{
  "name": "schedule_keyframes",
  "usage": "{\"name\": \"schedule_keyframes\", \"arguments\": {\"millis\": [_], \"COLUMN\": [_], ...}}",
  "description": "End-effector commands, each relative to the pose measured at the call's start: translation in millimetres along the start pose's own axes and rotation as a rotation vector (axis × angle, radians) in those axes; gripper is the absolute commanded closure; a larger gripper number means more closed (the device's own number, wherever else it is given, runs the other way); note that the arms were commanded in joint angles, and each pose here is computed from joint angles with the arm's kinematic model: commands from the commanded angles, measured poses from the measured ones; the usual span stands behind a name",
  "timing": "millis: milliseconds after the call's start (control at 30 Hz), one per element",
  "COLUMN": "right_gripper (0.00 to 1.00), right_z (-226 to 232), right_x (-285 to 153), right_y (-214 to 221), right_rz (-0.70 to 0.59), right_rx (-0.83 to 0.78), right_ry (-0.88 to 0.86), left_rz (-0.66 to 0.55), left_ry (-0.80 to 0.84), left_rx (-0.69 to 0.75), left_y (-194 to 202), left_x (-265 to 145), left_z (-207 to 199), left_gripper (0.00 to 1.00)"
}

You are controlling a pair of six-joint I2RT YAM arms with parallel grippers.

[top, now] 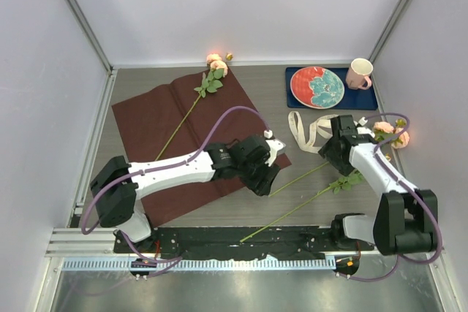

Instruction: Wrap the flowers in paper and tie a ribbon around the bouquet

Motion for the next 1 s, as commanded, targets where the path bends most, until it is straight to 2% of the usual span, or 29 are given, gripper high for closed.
{"name": "schedule_keyframes", "arguments": {"millis": [0, 67, 133, 333, 533, 633, 667, 733, 800, 867, 900, 967], "right_gripper": [0.2, 0.06, 0.02, 0.12, 0.16, 0.33, 0.45, 0.56, 0.78, 0.94, 1.0, 1.0], "right_z": [-27, -40, -47, -51, -43, -43, -44, -47, -51, -56, -58, -62], "right_x": [-29, -43, -48, -26, 3, 9, 10, 11, 7, 1, -4, -18], "right_y": [-17, -19, -14, 6, 24, 25, 24, 25, 23, 24, 21, 16], "right_rz": [-0.145, -0.148, -0.127, -0.036, 0.067, 0.088, 0.089, 0.098, 0.079, 0.069, 0.049, 0.004], "right_rx": [0.039, 0.053, 0.069, 0.135, 0.148, 0.164, 0.173, 0.187, 0.22, 0.254, 0.264, 0.286], "right_ry": [0.102, 0.161, 0.163, 0.114, 0.113, 0.149, 0.16, 0.178, 0.197, 0.224, 0.226, 0.206], "left_rz": [-0.095, -0.083, -0.087, -0.131, -0.144, -0.144, -0.15, -0.165, -0.171, -0.166, -0.163, -0.155], "left_ry": [0.073, 0.085, 0.075, 0.07, 0.054, 0.012, 0.011, 0.002, 0.0, 0.005, 0.012, 0.053], "left_rx": [0.02, 0.027, 0.034, 0.03, 0.018, 0.01, 0.006, -0.001, -0.005, -0.006, -0.004, 0.011], "left_y": [-17, -15, -16, -25, -26, -26, -27, -29, -33, -37, -38, -42], "left_x": [5, 6, 6, -8, -21, -25, -26, -27, -27, -27, -28, -29], "left_z": [-19, -21, -19, -23, -23, -19, -19, -19, -20, -23, -25, -32], "left_gripper": [0.43, 0.43, 0.43, 0.43, 0.42, 0.43, 0.43, 0.43, 0.43, 0.42, 0.43, 0.42]}}
Point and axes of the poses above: each gripper's point midway between its finger pads, its own x axis out along the fingers, its own z axis along the line the jaws close on, y = z × x, the point moved 6 cm from there along -x, back along the fingers, and after that the axes turned 6 degrees about -x, right-handed, at the moved point
